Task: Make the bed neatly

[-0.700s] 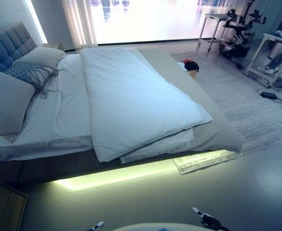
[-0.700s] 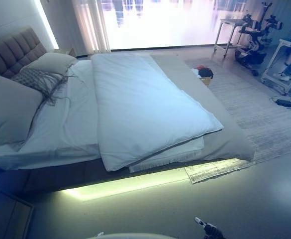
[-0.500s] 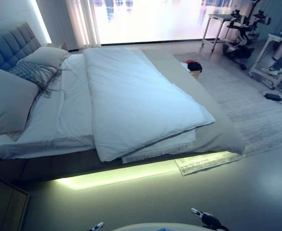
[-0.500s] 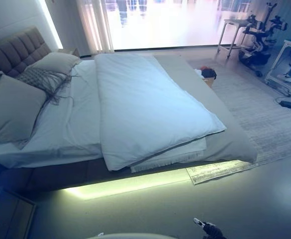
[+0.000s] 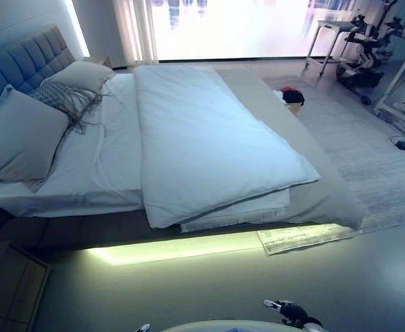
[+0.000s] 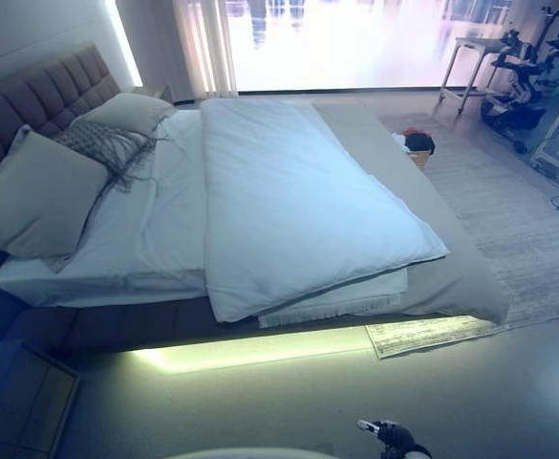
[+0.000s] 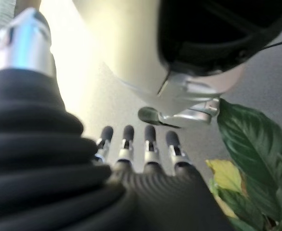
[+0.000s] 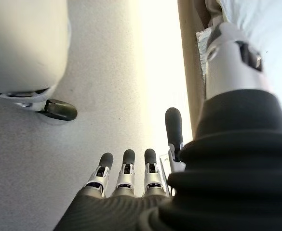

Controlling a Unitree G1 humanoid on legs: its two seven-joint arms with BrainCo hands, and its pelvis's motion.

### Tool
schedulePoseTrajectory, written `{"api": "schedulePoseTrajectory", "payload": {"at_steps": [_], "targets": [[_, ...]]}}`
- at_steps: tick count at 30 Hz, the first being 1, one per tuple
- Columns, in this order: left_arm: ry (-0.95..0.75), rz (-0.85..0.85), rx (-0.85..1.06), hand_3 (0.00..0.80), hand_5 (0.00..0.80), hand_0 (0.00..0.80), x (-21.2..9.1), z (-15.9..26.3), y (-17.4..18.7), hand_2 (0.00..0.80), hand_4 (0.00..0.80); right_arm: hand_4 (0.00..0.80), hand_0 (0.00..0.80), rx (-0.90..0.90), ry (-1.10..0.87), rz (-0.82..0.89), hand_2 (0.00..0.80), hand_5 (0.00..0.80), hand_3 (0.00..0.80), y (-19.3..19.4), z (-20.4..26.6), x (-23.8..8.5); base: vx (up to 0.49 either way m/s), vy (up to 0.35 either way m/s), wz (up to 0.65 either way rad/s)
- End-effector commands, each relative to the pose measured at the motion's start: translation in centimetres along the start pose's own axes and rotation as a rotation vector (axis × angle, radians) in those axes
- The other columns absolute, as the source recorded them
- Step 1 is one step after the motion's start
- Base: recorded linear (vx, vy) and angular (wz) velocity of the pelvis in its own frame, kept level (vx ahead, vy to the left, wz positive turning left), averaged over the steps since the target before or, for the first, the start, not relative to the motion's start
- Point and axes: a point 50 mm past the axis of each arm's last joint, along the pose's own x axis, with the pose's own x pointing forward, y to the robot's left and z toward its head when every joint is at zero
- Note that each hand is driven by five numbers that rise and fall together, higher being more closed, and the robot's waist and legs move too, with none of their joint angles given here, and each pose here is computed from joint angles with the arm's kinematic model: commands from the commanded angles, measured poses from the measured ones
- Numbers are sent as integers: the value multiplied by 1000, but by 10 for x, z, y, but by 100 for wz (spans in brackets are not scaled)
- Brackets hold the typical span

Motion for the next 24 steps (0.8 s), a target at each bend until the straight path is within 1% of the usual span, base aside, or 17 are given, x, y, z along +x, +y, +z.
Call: {"api": "schedulePoseTrajectory", "payload": {"at_steps": [1,8,14,17,19,24], "targets": [[14,-12,49,0,0,0,2,12,-10,0,0,0,0,26,-11,49,0,0,0,12,19,7,0,0,0],[4,-38,38,0,0,0,4,15,-21,0,0,0,0,119,49,60,0,0,0,16,7,6,4,-5,0],[-14,-18,30,0,0,0,4,20,-23,0,0,0,0,114,28,43,0,0,0,13,18,8,19,-80,-2],[-40,-19,-11,0,0,0,4,26,-25,0,0,0,0,82,18,44,0,0,0,10,25,8,-29,-117,1],[-49,-40,-36,0,0,0,5,27,-27,0,0,0,0,44,26,12,0,0,0,2,27,8,77,67,-2],[-25,-32,-53,0,0,0,5,16,-23,0,0,0,0,67,46,-22,0,0,0,-14,20,5,302,170,-25]]}}
